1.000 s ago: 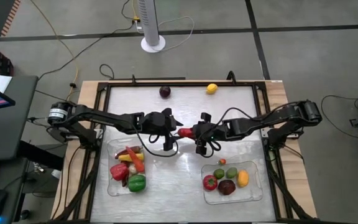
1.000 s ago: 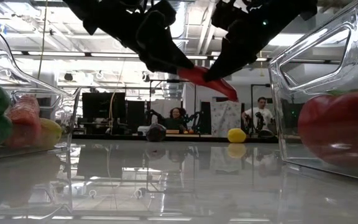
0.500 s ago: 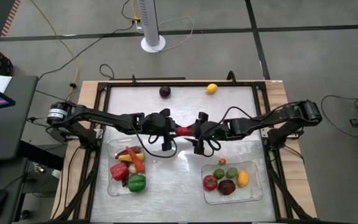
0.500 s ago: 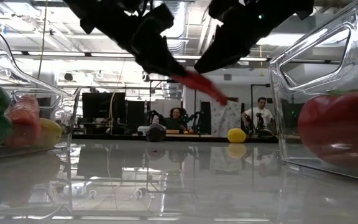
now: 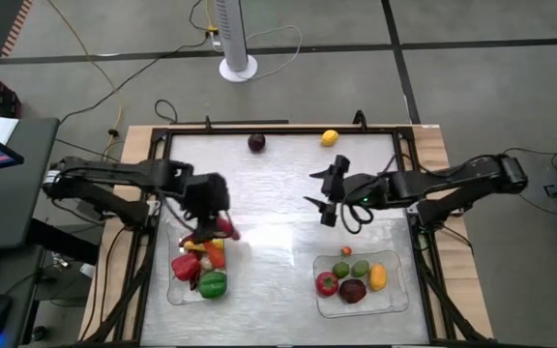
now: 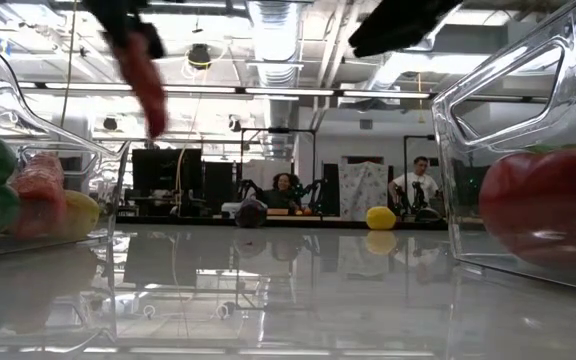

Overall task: Sort produce into baskets
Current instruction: Put the red chili pepper into the left transparent bin, then put the plum into the left transparent bin

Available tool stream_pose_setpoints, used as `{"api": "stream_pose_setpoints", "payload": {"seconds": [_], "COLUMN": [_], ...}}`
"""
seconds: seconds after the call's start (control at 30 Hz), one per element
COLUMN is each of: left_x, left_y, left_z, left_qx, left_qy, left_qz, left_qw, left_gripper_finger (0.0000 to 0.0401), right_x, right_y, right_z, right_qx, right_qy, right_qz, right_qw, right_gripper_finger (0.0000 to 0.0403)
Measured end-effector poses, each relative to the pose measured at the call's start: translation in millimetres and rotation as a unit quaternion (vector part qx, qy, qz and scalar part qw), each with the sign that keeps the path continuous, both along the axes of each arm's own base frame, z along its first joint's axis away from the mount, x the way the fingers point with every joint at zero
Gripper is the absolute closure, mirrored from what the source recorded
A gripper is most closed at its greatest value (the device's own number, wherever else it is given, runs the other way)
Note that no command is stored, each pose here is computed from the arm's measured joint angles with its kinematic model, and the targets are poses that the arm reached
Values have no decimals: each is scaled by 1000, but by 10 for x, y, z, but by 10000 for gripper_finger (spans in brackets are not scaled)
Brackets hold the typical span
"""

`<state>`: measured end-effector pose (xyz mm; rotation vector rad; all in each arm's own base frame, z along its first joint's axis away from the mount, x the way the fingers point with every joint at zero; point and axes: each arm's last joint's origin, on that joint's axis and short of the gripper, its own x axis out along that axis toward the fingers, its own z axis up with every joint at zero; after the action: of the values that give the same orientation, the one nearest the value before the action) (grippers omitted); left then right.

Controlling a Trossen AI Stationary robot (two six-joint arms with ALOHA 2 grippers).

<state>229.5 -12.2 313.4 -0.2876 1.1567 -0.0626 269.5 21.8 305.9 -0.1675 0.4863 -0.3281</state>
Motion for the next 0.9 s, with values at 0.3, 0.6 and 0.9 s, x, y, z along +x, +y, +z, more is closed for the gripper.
{"api": "stream_pose_setpoints", "payload": {"seconds": [0.3,0.6,0.9], "left_x": [-410,-491,-106], "left_y": [-310,-374,23], "left_z": [-1,-28,-59], "left_qx": [11,71,210], "left_qy": [85,106,5], "left_qz": [94,109,168], "left_qw": [992,986,963], "left_gripper_finger": [236,117,84], "right_x": [-181,-160,-156], "right_y": [-31,-39,-98], "right_z": [-112,-107,-106], "right_qx": [1,0,0], "right_qy": [3,-5,-6], "right_qz": [-15,-20,-32], "right_qw": [1000,1000,999], "right_gripper_finger": [85,85,85]}}
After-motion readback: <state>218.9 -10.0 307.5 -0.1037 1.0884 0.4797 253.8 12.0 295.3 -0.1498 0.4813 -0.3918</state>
